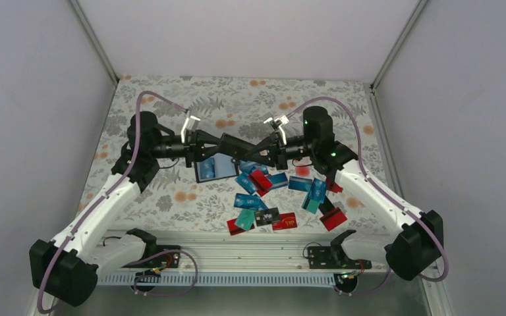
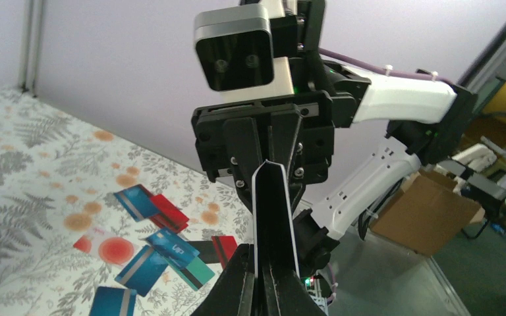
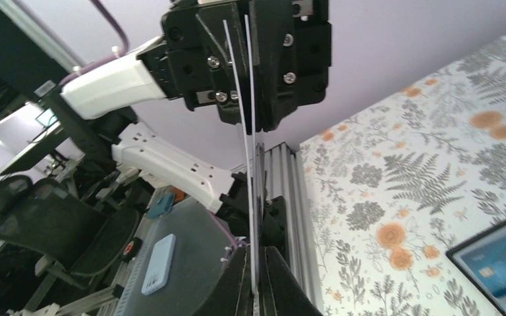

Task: Put the credit cards into the card holder

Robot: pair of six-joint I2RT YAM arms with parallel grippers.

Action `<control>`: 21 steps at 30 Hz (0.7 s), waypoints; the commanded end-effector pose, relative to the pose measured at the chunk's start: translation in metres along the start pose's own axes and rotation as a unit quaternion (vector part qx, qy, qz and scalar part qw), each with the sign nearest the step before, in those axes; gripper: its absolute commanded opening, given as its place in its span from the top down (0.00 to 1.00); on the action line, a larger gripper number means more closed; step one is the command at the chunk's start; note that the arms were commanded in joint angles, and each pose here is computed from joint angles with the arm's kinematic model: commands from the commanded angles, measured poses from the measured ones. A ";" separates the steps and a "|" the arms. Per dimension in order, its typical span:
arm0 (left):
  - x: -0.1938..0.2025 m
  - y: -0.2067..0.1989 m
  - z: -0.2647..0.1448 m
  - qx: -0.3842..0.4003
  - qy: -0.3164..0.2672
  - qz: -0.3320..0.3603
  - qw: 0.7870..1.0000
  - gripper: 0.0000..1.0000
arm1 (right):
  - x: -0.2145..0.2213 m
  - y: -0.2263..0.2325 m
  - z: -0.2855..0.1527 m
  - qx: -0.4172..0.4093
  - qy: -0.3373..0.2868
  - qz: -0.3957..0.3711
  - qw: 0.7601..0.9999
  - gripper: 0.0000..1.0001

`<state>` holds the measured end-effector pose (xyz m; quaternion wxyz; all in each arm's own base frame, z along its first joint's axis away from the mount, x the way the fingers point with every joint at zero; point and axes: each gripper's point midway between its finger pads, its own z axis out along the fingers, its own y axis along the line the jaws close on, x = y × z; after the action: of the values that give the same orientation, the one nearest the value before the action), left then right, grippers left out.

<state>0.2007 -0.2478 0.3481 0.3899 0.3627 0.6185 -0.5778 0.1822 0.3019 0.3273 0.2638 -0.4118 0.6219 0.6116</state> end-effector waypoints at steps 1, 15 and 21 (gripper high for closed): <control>0.005 0.014 0.006 -0.007 0.001 -0.018 1.000 0.98 | -0.001 -0.025 0.004 0.055 -0.015 0.026 0.998 0.96; 0.057 0.098 0.050 -0.039 0.028 -0.131 0.990 0.98 | 0.071 -0.132 -0.032 0.247 -0.060 0.226 0.940 0.72; 0.084 0.148 0.075 -0.072 0.043 -0.163 0.983 0.98 | 0.127 -0.178 -0.060 0.312 -0.055 0.321 0.893 0.68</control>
<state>0.2776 -0.3007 0.2076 0.2543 0.2508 0.7303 -0.5823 0.2594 0.2570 0.1670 0.2120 -0.1188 0.8346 0.4943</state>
